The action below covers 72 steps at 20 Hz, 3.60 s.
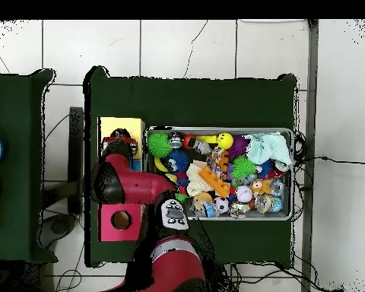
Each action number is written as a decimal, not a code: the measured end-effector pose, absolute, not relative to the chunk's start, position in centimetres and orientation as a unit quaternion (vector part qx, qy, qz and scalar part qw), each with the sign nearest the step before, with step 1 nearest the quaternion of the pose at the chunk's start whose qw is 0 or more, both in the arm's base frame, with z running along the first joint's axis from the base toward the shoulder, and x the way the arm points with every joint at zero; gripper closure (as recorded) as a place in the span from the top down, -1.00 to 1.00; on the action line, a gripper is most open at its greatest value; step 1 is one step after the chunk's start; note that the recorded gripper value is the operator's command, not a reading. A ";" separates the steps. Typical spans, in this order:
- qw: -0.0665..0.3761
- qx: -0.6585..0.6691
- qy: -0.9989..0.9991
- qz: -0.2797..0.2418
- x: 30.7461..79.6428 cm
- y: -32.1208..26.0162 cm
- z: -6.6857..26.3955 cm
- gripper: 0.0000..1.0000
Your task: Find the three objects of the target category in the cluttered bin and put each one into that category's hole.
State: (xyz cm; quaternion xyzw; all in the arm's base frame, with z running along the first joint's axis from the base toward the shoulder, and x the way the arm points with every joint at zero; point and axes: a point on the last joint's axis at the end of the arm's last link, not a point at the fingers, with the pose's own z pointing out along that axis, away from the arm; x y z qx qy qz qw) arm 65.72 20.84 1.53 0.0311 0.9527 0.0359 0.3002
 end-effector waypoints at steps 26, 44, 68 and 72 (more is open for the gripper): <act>0.165 0.094 0.980 0.060 64.6 20.4 8.6 1.00; 0.162 0.088 0.982 0.052 64.2 20.5 9.5 1.00; 0.090 0.069 0.991 0.064 62.6 21.7 12.6 -1.00; 0.092 0.069 0.991 0.064 62.7 21.8 12.8 -1.00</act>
